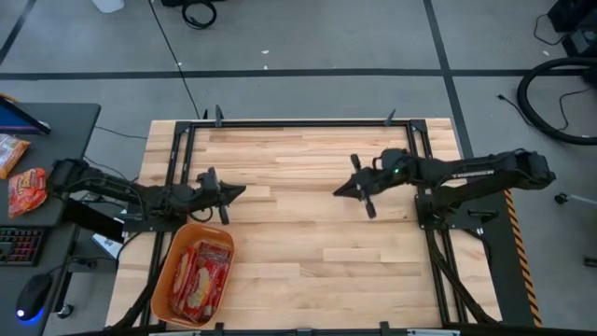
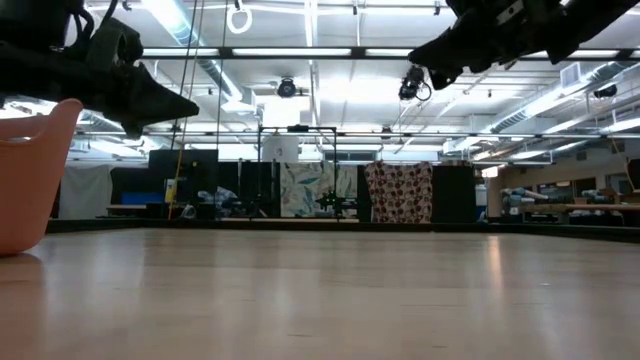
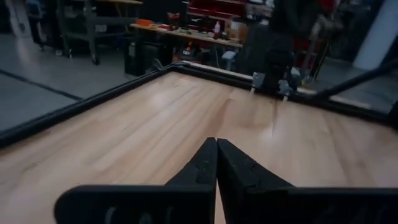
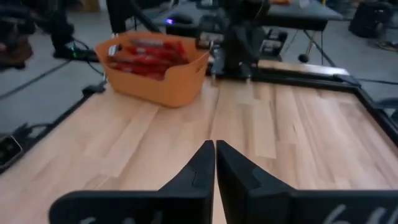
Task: Sort popcorn bags into baskets
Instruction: Return to Home Position
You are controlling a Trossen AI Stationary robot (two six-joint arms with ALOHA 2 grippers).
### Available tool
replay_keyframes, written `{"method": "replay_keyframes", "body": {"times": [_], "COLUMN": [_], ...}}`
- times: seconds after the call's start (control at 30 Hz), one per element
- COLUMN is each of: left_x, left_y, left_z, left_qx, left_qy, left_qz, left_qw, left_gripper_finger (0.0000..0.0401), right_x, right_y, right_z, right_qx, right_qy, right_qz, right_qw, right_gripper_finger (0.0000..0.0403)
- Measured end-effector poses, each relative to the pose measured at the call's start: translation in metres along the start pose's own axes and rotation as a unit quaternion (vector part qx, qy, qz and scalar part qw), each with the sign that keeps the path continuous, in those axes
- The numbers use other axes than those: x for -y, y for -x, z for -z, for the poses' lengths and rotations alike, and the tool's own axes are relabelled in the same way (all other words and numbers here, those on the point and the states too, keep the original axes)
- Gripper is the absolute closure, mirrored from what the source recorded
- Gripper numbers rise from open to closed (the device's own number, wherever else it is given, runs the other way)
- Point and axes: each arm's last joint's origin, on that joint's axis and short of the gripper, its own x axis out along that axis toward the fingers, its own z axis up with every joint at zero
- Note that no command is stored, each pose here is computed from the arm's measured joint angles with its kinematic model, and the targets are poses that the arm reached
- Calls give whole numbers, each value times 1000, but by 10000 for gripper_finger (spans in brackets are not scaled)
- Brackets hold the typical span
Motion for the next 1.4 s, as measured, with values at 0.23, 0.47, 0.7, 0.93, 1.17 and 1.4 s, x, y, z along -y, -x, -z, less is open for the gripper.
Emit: {"method": "replay_keyframes", "body": {"times": [0.23,0.47,0.7,0.93,1.17,1.4], "left_x": [-3,-15,-20,-20,-18,-6], "left_y": [-3,-7,-9,-9,-7,0], "left_z": [0,-3,-4,-6,-8,-7], "left_qx": [-7,-2,-1,5,24,28], "left_qy": [-66,-71,-74,-69,-65,-97], "left_qz": [32,3,-7,-7,-58,-61], "left_qw": [997,997,997,998,996,993], "left_gripper_finger": [393,393,393,393,393,396], "right_x": [5,8,8,5,3,-1], "right_y": [29,51,70,85,89,87], "right_z": [-2,19,39,71,87,92], "right_qx": [63,97,112,164,191,182], "right_qy": [0,-25,-38,-77,-135,-164], "right_qz": [-13,32,71,113,162,174], "right_qw": [998,994,990,977,958,954], "right_gripper_finger": [393,390,392,390,393,393]}}
